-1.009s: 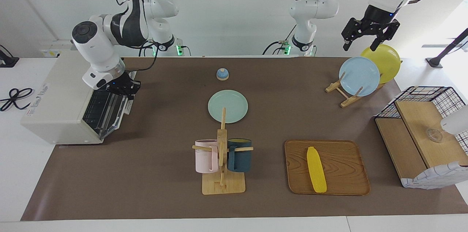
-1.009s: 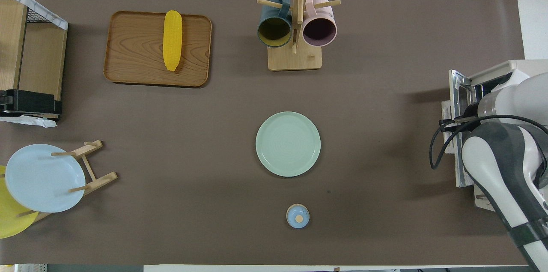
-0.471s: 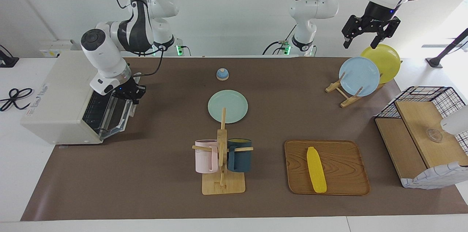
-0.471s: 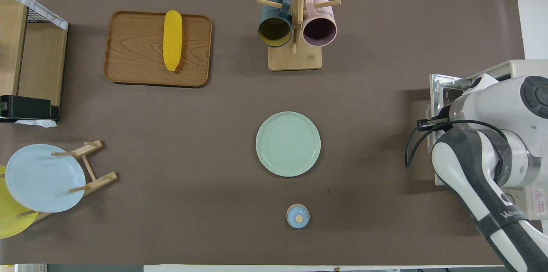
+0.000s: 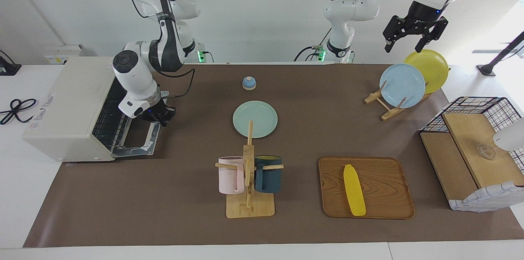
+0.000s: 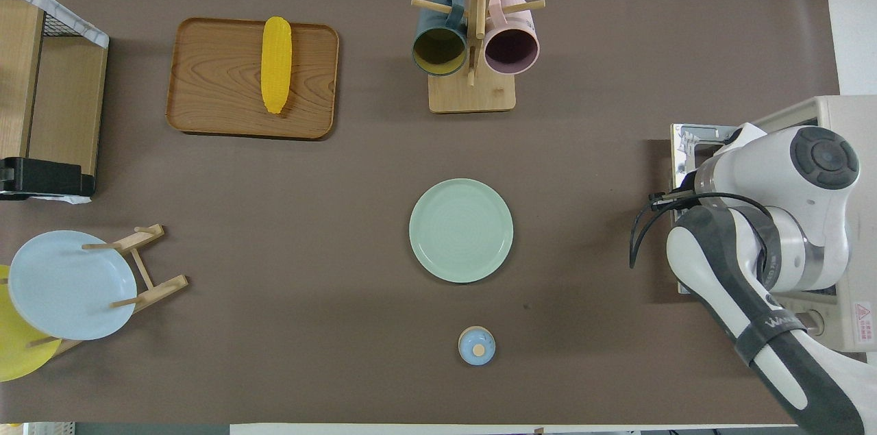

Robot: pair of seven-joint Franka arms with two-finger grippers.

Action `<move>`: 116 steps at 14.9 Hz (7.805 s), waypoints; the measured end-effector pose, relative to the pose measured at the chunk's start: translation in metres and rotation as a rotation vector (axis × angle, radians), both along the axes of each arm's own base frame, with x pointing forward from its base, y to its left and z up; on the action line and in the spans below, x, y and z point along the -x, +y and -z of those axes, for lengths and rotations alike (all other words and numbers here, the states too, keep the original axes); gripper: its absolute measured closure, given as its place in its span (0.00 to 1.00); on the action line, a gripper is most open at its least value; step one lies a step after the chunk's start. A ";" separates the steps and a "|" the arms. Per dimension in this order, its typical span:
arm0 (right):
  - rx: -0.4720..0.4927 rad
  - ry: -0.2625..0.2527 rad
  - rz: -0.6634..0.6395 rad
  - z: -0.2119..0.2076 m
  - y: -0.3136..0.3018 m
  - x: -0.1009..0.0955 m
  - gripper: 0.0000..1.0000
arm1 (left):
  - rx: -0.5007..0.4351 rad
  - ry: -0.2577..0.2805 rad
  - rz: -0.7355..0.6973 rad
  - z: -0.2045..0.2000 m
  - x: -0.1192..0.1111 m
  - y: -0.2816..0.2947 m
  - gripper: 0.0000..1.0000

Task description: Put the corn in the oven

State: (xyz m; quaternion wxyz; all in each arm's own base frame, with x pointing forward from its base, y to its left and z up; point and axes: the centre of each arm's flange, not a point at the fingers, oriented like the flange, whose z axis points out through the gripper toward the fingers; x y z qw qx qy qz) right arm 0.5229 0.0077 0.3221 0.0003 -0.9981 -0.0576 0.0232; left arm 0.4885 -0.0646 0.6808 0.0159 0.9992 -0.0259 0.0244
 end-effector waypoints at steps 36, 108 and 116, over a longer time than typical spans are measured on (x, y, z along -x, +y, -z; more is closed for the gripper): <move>-0.009 0.129 0.086 -0.256 0.005 -0.012 0.22 | 0.042 -0.054 0.074 0.356 -0.269 -0.097 0.00; 0.022 0.100 0.046 -0.292 0.079 -0.002 0.00 | 0.068 0.049 0.053 0.140 -0.030 -0.172 0.00; 0.068 0.048 0.087 -0.254 0.283 0.005 0.00 | -0.016 0.070 0.067 0.083 -0.040 -0.052 0.00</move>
